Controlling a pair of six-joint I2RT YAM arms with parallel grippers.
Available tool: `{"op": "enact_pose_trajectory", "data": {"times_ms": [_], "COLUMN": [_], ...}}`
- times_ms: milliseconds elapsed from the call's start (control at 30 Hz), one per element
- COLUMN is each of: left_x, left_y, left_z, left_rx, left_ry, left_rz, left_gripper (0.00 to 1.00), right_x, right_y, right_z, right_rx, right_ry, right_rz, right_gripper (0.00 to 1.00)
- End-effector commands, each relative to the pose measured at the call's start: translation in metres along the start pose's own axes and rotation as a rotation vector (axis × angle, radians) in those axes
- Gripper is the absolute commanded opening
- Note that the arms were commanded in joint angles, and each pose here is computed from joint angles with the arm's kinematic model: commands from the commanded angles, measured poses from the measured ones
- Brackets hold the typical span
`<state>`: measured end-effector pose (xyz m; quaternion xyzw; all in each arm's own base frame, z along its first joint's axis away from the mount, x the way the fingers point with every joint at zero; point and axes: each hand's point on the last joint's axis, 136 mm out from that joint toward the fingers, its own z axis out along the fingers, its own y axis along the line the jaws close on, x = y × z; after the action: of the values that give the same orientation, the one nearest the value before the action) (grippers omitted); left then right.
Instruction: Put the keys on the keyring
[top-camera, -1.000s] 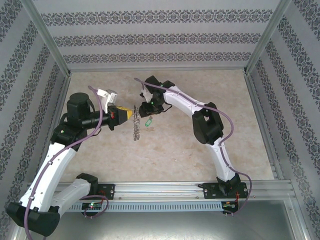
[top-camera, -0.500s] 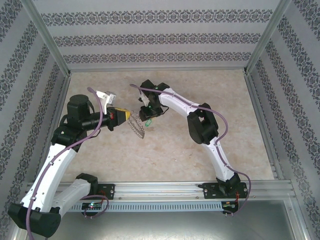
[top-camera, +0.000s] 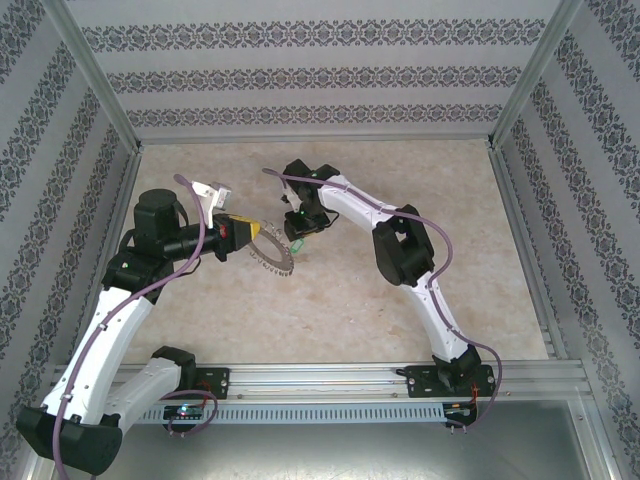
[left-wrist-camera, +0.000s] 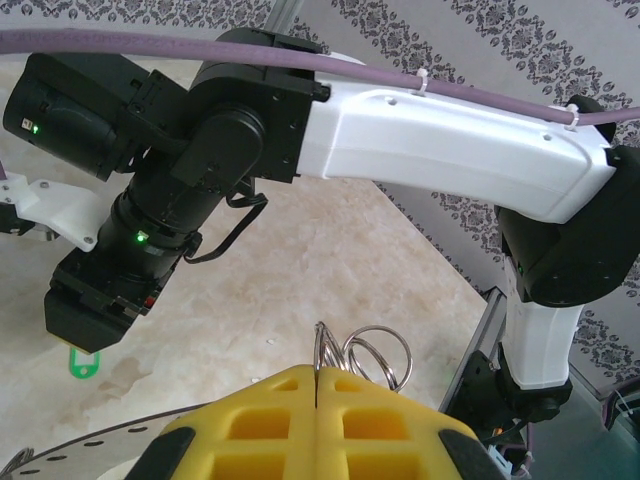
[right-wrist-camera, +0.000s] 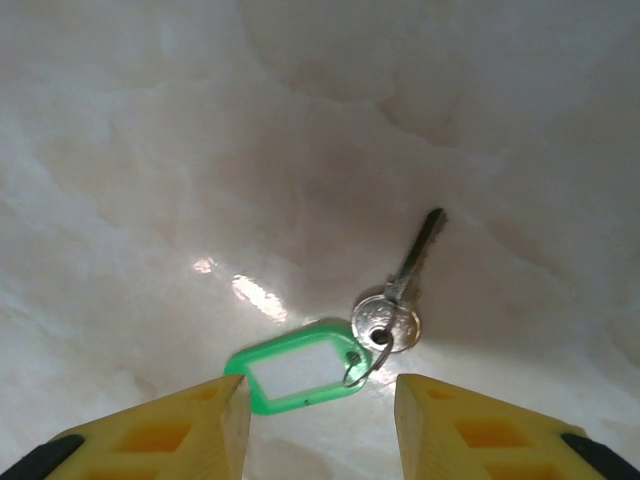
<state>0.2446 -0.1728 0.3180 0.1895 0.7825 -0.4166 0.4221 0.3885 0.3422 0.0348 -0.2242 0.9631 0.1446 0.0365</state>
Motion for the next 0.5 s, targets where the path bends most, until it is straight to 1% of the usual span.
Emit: {"op": "enact_pose_trajectory", "data": {"times_ms": [0, 333, 467], "left_x": [-0.0087, -0.0091, -0.0091], "left_y": [-0.0021, -0.0026, -0.0021], "left_z": [-0.0017, -0.0001, 0.0009], "left_rx": [0.014, 0.023, 0.026], "left_ry": [-0.029, -0.025, -0.023], "left_rz": [0.014, 0.013, 0.01], "left_gripper": [0.0, 0.0, 0.0], "right_x": [-0.0043, -0.0064, -0.0059], "right_y": [-0.0076, -0.0105, -0.0113], "right_z": [0.003, 0.0071, 0.0077], "right_rx": [0.016, 0.01, 0.006], "right_ry": [0.002, 0.006, 0.012], "right_rz": [0.01, 0.02, 0.023], "right_gripper": [0.43, 0.31, 0.25]}}
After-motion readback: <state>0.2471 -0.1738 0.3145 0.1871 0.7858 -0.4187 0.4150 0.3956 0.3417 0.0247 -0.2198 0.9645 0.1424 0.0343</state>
